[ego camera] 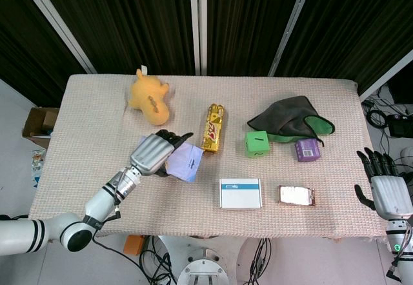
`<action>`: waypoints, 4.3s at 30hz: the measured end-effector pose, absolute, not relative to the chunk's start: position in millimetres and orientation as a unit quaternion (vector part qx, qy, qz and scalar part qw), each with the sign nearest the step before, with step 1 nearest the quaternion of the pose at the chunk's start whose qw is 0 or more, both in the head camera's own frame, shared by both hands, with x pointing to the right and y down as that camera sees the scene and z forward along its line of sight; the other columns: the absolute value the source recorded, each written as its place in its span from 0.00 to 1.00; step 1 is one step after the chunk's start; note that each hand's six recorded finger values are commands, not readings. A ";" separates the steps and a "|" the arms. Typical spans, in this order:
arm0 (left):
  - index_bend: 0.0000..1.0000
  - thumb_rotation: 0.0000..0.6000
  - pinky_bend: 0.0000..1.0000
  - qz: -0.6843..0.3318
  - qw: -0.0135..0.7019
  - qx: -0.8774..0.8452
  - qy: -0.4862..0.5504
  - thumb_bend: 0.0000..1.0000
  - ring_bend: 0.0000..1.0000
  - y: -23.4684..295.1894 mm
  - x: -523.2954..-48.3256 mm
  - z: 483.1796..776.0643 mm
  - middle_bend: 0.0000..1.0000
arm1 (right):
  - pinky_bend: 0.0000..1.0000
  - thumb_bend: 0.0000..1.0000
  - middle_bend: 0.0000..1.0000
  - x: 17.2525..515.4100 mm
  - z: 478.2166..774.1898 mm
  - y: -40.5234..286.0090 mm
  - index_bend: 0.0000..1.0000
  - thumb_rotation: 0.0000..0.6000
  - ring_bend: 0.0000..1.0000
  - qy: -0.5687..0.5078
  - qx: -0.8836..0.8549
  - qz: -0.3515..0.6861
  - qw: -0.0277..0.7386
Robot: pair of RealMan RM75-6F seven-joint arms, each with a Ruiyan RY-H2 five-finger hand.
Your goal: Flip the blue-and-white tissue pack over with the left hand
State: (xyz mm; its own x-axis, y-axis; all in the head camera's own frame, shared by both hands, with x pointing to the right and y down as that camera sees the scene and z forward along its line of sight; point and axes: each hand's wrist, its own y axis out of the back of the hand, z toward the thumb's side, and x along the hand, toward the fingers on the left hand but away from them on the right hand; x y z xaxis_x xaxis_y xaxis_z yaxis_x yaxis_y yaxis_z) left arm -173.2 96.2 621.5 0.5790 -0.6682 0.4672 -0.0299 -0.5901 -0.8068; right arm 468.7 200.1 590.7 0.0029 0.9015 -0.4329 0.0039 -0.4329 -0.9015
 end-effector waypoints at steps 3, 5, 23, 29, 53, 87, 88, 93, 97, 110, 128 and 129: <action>0.06 1.00 0.26 -0.374 0.328 -0.825 0.268 0.16 0.26 93.3 -182.8 619.2 0.65 | 0.00 0.30 0.00 466.3 592.8 200.4 0.00 1.00 0.00 -0.373 -0.601 0.598 0.376; 0.06 1.00 0.26 -0.354 0.277 -0.841 0.299 0.16 0.26 91.3 -191.1 620.2 0.66 | 0.00 0.30 0.00 465.0 593.6 200.7 0.00 1.00 0.00 -0.371 -0.601 0.599 0.376; 0.04 1.00 0.25 -0.289 0.160 -0.863 0.382 0.15 0.17 92.4 -263.8 643.8 0.28 | 0.00 0.30 0.00 462.3 597.2 202.7 0.00 1.00 0.00 -0.361 -0.596 0.612 0.374; 0.00 1.00 0.25 -0.287 0.155 -0.864 0.383 0.09 0.07 102.2 -273.7 647.5 0.00 | 0.00 0.29 0.00 463.3 596.2 202.0 0.00 1.00 0.00 -0.363 -0.591 0.616 0.374; 0.00 1.00 0.20 -0.392 0.406 -0.764 0.312 0.01 0.04 99.1 -308.3 581.0 0.00 | 0.00 0.28 0.00 468.1 594.0 198.5 0.00 1.00 0.00 -0.382 -0.584 0.612 0.372; 0.00 1.00 0.18 -0.485 0.511 -0.707 0.064 0.00 0.01 101.0 -177.3 586.7 0.12 | 0.00 0.29 0.00 483.4 604.6 203.2 0.00 1.00 0.00 -0.382 -0.582 0.624 0.356; 0.00 1.00 0.18 -0.484 0.508 -0.710 0.060 0.00 0.01 100.8 -176.4 588.9 0.16 | 0.00 0.29 0.00 483.6 604.6 203.2 0.00 1.00 0.00 -0.382 -0.581 0.624 0.356; 0.08 1.00 0.17 -0.491 0.495 -0.715 0.049 0.10 0.06 100.8 -179.4 595.5 0.41 | 0.00 0.29 0.00 484.9 603.6 203.0 0.00 1.00 0.00 -0.381 -0.578 0.628 0.355; 0.16 1.00 0.17 -0.492 0.502 -0.708 0.061 0.23 0.18 96.4 -181.8 594.3 0.58 | 0.00 0.29 0.00 483.6 603.5 202.9 0.00 1.00 0.00 -0.378 -0.577 0.630 0.355; 0.20 1.00 0.18 -0.433 0.339 -0.796 0.254 0.28 0.28 80.6 -206.1 581.8 0.70 | 0.00 0.29 0.00 483.5 604.1 204.2 0.00 1.00 0.00 -0.371 -0.576 0.639 0.350; 0.17 1.00 0.18 -0.341 0.104 -0.789 0.501 0.26 0.26 91.7 -348.5 681.8 0.67 | 0.00 0.28 0.00 473.4 615.0 207.3 0.00 1.00 0.00 -0.356 -0.576 0.646 0.352; 0.17 1.00 0.18 -0.341 0.100 -0.790 0.500 0.26 0.26 96.2 -349.0 685.8 0.67 | 0.00 0.28 0.00 473.6 615.7 207.8 0.00 1.00 0.00 -0.355 -0.576 0.648 0.351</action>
State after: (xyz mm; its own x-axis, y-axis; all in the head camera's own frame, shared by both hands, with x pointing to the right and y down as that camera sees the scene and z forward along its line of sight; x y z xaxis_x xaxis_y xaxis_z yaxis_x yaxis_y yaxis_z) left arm -349.0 96.2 685.8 0.2674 -0.8582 0.4381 -0.7223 -0.4795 -0.4984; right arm 473.6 207.8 615.7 -0.0910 0.8633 -0.4963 -0.0456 -0.5015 -0.8640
